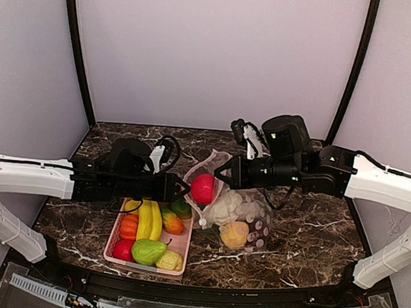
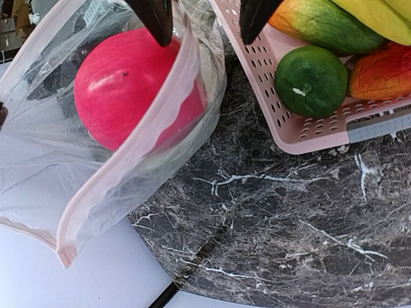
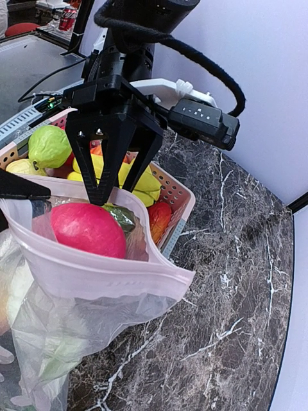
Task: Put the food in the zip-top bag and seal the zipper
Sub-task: Adjust the zipper food storage bag at the center of the board.
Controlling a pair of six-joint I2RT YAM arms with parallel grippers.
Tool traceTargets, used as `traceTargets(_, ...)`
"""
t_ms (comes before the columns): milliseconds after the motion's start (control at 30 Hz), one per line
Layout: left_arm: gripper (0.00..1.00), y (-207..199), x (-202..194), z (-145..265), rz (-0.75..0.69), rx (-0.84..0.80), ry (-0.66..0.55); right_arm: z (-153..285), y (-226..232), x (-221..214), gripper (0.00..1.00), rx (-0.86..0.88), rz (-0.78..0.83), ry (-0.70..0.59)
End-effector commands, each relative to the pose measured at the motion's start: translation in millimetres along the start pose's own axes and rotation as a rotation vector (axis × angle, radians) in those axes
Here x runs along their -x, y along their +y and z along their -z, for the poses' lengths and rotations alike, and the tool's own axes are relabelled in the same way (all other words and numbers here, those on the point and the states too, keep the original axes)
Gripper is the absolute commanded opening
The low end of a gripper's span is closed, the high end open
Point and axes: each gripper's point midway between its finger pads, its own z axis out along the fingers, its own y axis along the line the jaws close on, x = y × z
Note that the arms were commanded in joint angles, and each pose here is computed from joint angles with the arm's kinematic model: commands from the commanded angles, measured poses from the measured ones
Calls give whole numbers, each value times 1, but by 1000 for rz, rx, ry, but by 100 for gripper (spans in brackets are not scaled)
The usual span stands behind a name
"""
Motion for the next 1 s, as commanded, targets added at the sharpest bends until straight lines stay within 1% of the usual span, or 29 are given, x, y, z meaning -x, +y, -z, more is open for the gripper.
traceTargets(0, 29, -15, 8, -3, 10, -70, -8, 8, 7, 13, 0, 18, 0, -68)
traceTargets(167, 9, -44, 28, 1, -36, -171, -31, 13, -3, 18, 0, -19, -10, -97)
traceTargets(233, 3, -61, 37, 4, -66, -224, -32, 14, -10, 20, 0, -29, -19, -101)
traceTargets(267, 1, -72, 42, 6, -77, -260, -30, 15, -12, 21, 0, -32, -26, -103)
traceTargets(400, 1, -103, 56, 15, -111, -362, -24, 24, -24, 31, 0, -46, -50, -123)
traceTargets(533, 1, -123, 69, 27, -119, -434, -44, 45, -27, 50, 0, -52, -46, -184)
traceTargets(767, 1, -136, 82, 40, -120, -472, -72, 82, -22, 78, 0, -40, -25, -285)
traceTargets(967, 1, -153, 100, 60, -107, -547, -129, 86, -33, 76, 0, -68, -43, -299)
